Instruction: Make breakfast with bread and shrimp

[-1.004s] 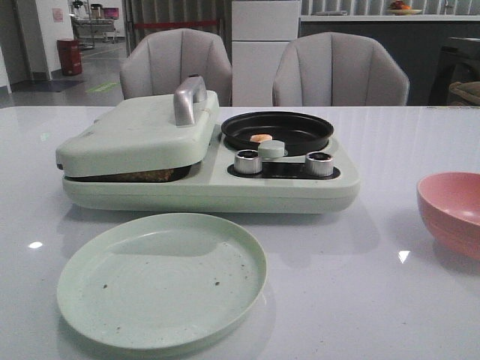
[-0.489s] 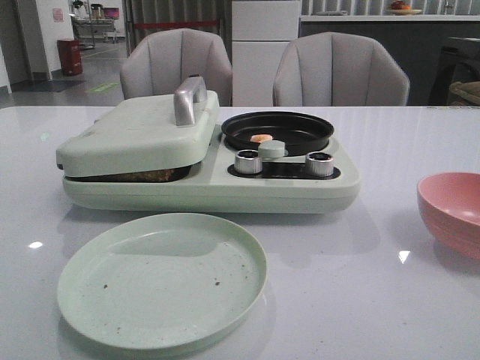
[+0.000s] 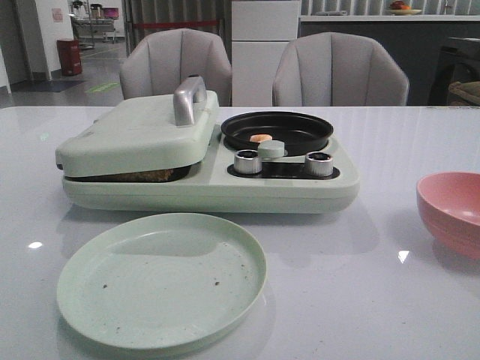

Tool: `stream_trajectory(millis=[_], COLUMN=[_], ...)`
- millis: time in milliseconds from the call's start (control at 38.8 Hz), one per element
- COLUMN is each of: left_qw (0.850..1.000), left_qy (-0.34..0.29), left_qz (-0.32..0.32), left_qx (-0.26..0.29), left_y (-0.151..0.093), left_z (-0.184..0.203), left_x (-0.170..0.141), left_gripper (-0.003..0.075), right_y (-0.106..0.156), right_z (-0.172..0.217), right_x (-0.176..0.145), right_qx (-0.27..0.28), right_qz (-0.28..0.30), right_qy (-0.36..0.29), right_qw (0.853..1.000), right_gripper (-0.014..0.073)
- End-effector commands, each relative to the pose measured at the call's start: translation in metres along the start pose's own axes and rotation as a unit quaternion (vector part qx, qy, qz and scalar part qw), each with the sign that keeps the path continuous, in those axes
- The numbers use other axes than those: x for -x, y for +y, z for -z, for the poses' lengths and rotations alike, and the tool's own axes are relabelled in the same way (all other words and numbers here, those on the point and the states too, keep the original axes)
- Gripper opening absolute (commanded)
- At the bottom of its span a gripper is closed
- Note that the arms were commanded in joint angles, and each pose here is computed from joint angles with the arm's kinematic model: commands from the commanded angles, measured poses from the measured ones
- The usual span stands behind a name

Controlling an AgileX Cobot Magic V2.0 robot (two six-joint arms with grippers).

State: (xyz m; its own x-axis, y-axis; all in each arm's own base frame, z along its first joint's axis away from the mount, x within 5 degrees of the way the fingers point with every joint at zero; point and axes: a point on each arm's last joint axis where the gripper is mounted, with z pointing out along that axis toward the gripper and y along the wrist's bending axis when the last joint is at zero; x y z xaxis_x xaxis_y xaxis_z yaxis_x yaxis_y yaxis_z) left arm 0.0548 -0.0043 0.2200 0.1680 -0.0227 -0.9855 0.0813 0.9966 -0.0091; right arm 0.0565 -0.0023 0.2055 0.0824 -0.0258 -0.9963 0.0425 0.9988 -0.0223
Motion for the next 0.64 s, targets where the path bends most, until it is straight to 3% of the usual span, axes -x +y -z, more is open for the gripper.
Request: stream_trajectory(millis=[0,618], left_qw=[0.999,0.999], left_qy=[-0.047,-0.047], left_qz=[0.004,0.004], left_qx=[-0.004,-0.004], left_y=[-0.0003,-0.0003], left_z=[0.002,0.002], left_x=[0.0065,0.0065], left_gripper=[0.01,0.01], right_y=[0.0001,0.0], right_z=[0.0029,0.0025], right_x=[0.0142,0.0116], right_qx=[0.001,0.001], right_qz=[0.01,0.01], right_qy=[-0.057,-0.042], right_qw=[0.998,0.999], right_gripper=[0.0035,0.0035])
